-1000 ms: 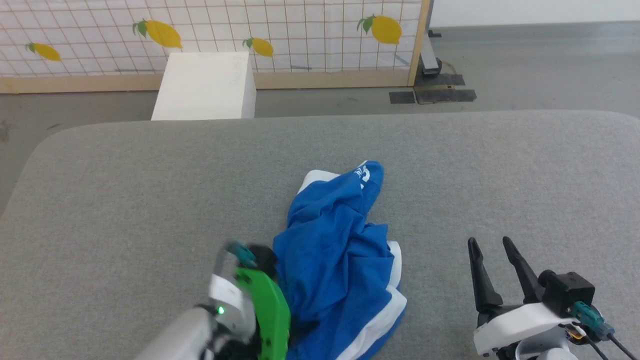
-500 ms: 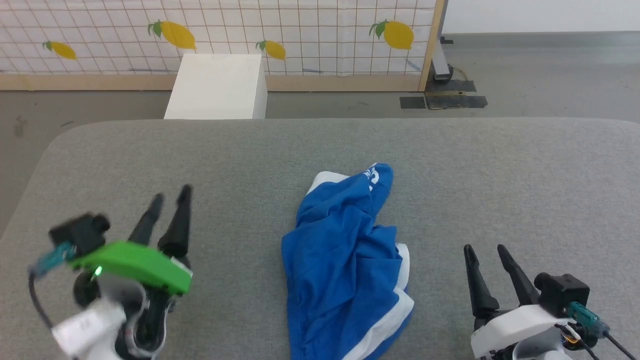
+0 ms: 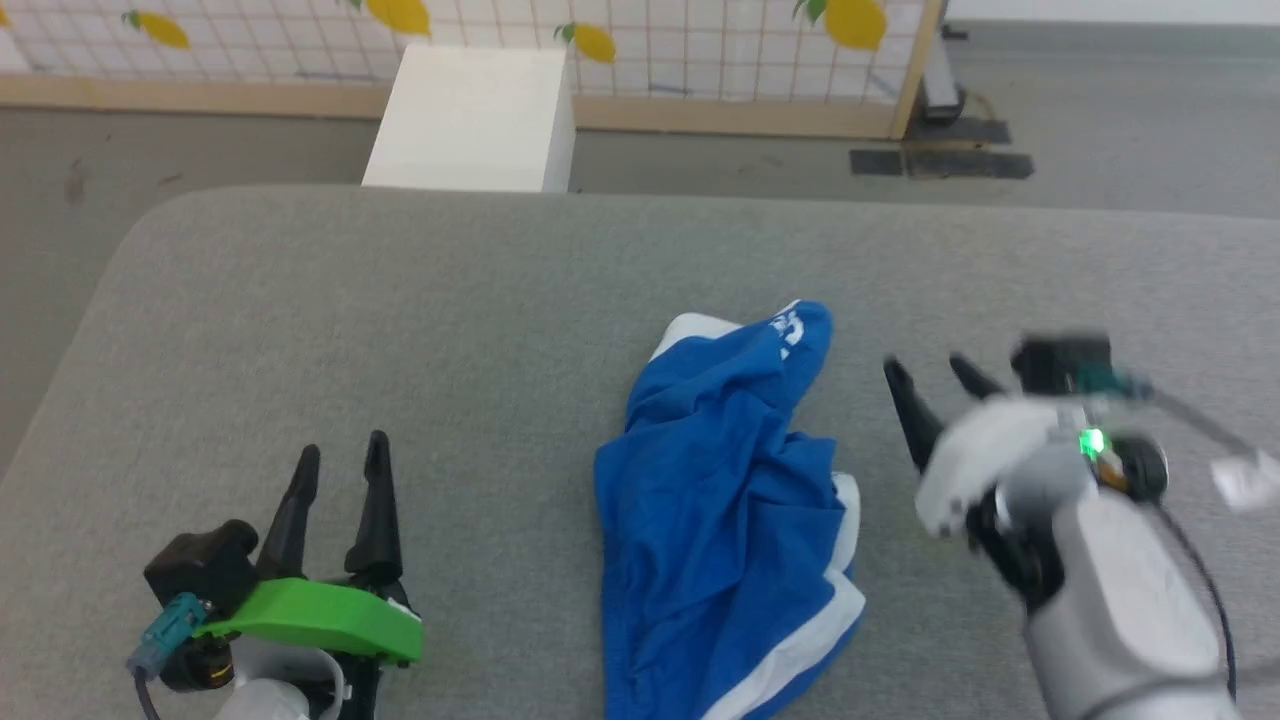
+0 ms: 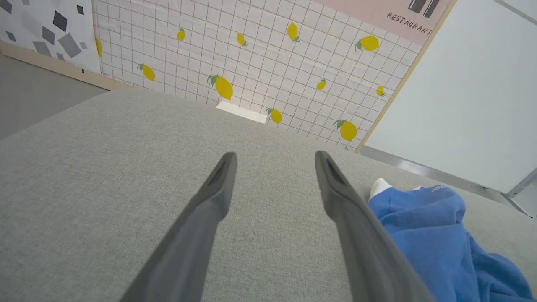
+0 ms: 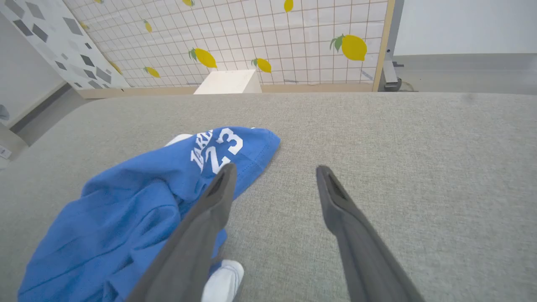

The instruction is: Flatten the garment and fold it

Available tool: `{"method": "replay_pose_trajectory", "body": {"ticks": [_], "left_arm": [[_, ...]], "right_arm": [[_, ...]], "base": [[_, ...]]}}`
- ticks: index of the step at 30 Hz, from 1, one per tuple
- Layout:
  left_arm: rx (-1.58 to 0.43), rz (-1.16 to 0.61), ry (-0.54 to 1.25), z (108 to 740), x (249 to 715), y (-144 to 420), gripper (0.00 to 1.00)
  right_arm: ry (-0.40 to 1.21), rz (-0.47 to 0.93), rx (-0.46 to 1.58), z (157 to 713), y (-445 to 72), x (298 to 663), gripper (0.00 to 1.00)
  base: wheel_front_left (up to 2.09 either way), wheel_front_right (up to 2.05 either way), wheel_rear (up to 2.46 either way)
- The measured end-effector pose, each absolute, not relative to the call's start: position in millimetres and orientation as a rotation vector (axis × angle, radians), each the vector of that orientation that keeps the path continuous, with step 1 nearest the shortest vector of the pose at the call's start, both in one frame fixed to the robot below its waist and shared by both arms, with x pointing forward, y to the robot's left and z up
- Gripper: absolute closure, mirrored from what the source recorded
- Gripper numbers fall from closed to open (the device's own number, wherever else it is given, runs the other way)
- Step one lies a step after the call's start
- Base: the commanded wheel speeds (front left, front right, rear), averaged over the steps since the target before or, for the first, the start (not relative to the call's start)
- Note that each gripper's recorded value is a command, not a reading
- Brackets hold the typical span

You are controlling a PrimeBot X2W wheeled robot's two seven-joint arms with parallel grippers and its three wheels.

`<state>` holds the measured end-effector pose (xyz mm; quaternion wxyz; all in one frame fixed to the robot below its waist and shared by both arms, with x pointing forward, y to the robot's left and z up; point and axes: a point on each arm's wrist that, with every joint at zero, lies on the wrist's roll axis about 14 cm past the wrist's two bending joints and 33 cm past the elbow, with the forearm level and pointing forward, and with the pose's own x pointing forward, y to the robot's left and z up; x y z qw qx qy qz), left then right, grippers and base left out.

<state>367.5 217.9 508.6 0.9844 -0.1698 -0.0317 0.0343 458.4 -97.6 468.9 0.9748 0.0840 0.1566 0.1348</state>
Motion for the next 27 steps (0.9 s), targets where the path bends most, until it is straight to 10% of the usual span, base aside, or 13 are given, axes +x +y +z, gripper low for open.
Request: {"method": "replay_pose_trajectory", "body": {"ticks": [21, 22, 23, 24, 27], "left_arm": [[-0.384, 0.232, -0.006, 472, 355, 258, 0.00], [-0.383, 0.235, 0.000, 470, 354, 259, 0.00], [-0.380, 0.238, 0.004, 469, 354, 260, 0.00], [-0.377, 0.240, 0.008, 467, 354, 261, 0.00], [-0.375, 0.230, 0.009, 466, 356, 259, 0.00]], "right_arm": [[0.779, 0.470, -0.105, 365, -13, 505, 0.00], [0.784, 0.474, -0.104, 364, -11, 506, 0.54], [0.785, 0.479, -0.104, 363, -9, 506, 0.86], [0.780, 0.484, -0.106, 364, -7, 507, 1.00], [0.751, 0.493, -0.075, 369, -4, 507, 1.00]], "base": [[0.00, 0.00, 0.00], [0.00, 0.00, 0.00], [0.00, 0.00, 0.00], [0.00, 0.00, 0.00], [0.00, 0.00, 0.00]]}}
